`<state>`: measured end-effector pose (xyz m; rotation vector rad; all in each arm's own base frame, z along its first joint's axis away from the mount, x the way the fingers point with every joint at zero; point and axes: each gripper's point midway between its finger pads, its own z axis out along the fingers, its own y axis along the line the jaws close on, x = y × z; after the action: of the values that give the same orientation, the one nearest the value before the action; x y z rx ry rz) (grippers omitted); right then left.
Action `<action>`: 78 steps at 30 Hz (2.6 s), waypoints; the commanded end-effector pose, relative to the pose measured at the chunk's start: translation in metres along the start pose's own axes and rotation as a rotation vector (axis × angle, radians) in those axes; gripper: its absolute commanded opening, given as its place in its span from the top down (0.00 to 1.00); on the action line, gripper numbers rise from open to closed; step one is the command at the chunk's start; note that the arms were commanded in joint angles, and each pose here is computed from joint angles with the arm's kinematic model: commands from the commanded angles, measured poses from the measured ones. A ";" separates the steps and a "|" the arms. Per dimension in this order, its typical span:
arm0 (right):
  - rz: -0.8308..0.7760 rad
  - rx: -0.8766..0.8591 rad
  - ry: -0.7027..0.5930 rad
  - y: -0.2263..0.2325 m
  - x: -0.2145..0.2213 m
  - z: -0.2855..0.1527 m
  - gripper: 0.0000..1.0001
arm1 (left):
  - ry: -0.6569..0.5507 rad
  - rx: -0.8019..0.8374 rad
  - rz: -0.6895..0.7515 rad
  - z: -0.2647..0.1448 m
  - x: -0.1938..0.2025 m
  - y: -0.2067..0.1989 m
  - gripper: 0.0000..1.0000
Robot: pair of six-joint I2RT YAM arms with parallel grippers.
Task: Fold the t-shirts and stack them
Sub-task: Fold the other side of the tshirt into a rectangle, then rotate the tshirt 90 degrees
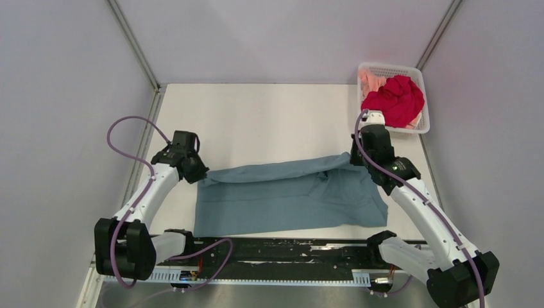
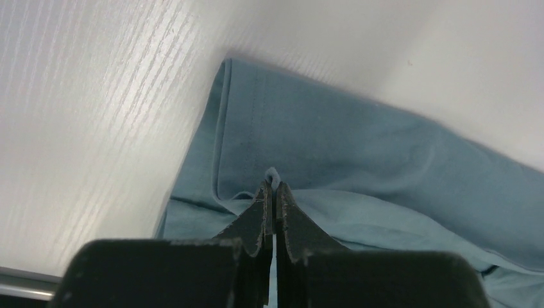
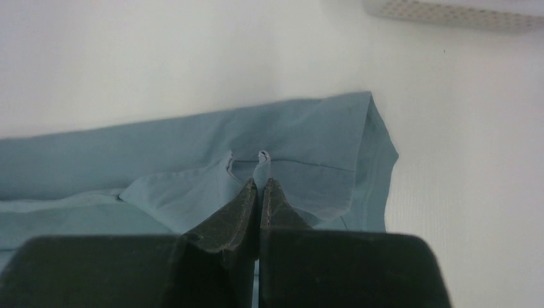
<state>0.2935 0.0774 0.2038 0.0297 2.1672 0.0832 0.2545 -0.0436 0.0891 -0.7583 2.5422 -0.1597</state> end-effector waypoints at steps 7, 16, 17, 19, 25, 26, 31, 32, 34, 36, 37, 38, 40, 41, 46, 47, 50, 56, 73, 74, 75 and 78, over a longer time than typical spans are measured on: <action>0.064 0.078 0.138 -0.014 0.045 -0.013 0.97 | -0.017 0.009 -0.035 -0.007 0.001 0.000 1.00; 0.091 0.113 0.388 -0.007 0.093 -0.021 0.88 | 0.009 -0.050 -0.076 0.011 0.017 0.014 1.00; 0.085 0.147 0.450 -0.013 0.105 -0.027 0.87 | 0.010 -0.051 -0.082 0.011 0.018 0.015 1.00; 0.076 0.159 0.541 -0.014 0.124 -0.034 0.87 | 0.019 -0.057 -0.095 0.013 0.022 0.017 1.00; 0.096 0.166 0.720 -0.017 0.173 -0.060 0.68 | 0.060 -0.160 -0.137 0.005 0.048 0.047 0.68; 0.100 0.146 0.730 -0.016 0.175 -0.065 0.57 | 0.041 -0.168 -0.145 -0.002 0.046 0.051 0.53; 0.096 -0.001 0.660 -0.002 0.157 -0.086 0.15 | -0.124 -0.216 -0.190 -0.048 0.017 0.065 0.03; 0.095 -0.016 0.623 -0.001 0.149 -0.084 0.04 | -0.135 -0.185 -0.174 -0.053 0.013 0.060 0.01; 0.123 -0.024 0.533 0.003 0.133 -0.075 0.00 | -0.155 -0.042 -0.146 -0.062 0.002 0.033 0.00; 0.172 -0.088 0.459 0.019 0.119 -0.062 0.00 | -0.153 0.144 -0.105 -0.067 -0.005 -0.004 0.00; 0.199 -0.148 0.430 0.032 0.112 -0.056 0.00 | -0.133 0.261 -0.081 -0.067 -0.006 -0.028 0.00; 0.225 -0.243 0.397 0.051 0.102 -0.050 0.00 | -0.120 0.309 -0.056 -0.067 -0.005 -0.039 0.00; 0.248 -0.427 0.404 0.086 0.098 -0.046 0.00 | -0.067 0.420 0.004 -0.063 0.000 -0.066 0.00; 0.262 -0.502 0.427 0.100 0.101 -0.044 0.00 | -0.013 0.475 0.037 -0.056 0.007 -0.082 0.00; 0.336 -0.342 0.493 0.090 0.134 0.006 0.00 | 0.210 0.474 0.100 -0.003 0.037 -0.103 0.00; 0.346 -0.278 0.504 0.079 0.142 0.014 0.00 | 0.238 0.458 0.104 0.004 0.042 -0.102 0.00; 0.394 -0.147 0.548 0.050 0.165 0.033 0.00 | 0.317 0.316 0.102 0.033 0.063 -0.075 0.00; 0.450 -0.003 0.579 0.015 0.189 0.050 0.00 | 0.338 0.054 0.051 0.048 0.091 -0.012 0.00; 0.470 -0.253 0.449 0.087 0.058 0.251 0.00 | 0.179 0.172 -0.177 0.029 0.109 -0.008 0.00; 0.469 -0.265 0.462 0.093 0.059 0.270 0.00 | 0.177 0.186 -0.200 0.030 0.108 -0.015 0.00; 0.470 -0.278 0.464 0.097 0.054 0.284 0.00 | 0.170 0.221 -0.191 0.031 0.107 -0.027 0.00; 0.481 -0.350 0.462 0.117 0.032 0.322 0.00 | 0.163 0.285 -0.187 0.032 0.106 -0.061 0.00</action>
<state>0.5000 0.2089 0.0497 0.3902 2.5003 0.8387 0.2059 -0.1257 0.0344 -0.8641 2.5600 -0.5922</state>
